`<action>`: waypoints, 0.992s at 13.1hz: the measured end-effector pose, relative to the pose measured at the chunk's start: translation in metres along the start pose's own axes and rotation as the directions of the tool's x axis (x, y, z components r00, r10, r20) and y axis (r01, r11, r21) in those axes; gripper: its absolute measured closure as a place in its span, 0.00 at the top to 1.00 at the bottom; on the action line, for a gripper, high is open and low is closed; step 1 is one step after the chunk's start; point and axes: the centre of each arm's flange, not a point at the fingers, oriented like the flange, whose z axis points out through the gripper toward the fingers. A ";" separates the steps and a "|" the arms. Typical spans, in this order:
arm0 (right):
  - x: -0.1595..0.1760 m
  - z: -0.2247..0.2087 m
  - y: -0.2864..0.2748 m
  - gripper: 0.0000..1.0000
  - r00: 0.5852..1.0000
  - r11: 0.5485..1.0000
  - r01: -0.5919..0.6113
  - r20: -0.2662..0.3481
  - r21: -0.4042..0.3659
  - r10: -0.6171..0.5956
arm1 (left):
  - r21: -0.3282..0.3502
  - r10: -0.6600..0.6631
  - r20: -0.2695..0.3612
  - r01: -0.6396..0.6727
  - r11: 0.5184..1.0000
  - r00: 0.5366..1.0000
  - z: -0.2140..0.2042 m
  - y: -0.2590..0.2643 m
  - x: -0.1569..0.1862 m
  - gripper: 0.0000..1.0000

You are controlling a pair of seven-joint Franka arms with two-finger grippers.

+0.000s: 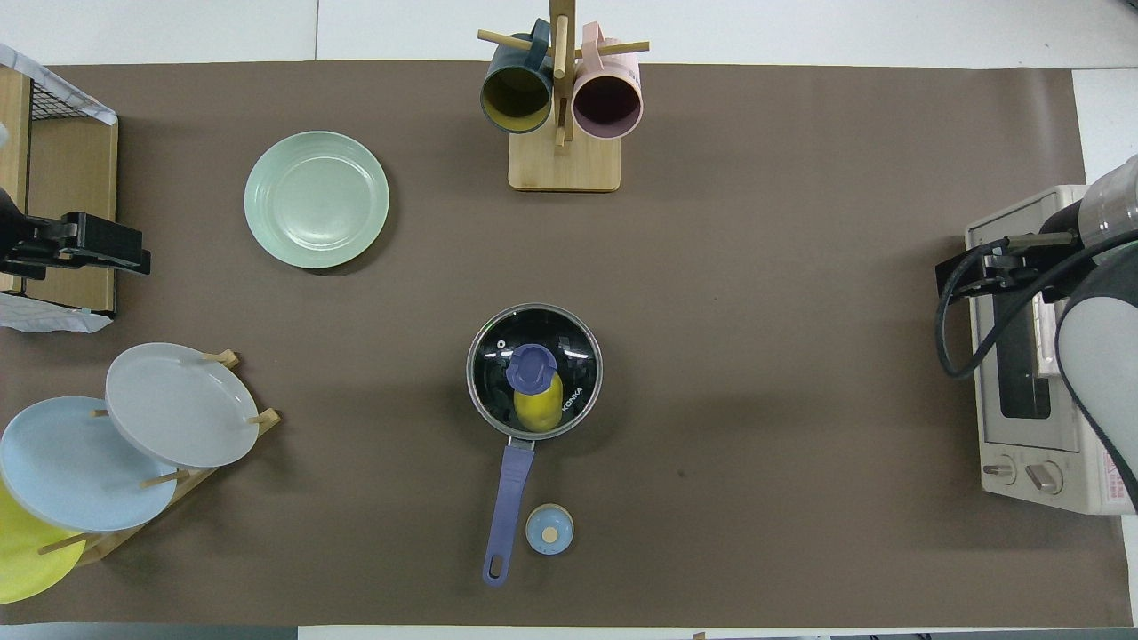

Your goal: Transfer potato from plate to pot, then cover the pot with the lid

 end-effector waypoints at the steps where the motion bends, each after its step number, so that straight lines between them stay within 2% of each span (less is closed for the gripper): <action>1: 0.000 -0.001 0.001 1.00 1.000 1.000 -0.002 -0.003 0.000 0.002 | 0.000 0.000 0.000 0.000 1.000 1.000 0.000 0.000 0.000 1.00; 13: 0.000 -0.002 0.028 1.00 0.999 0.999 -0.048 -0.001 0.006 0.048 | 0.000 0.000 0.000 0.000 1.000 1.000 0.000 0.000 0.000 1.00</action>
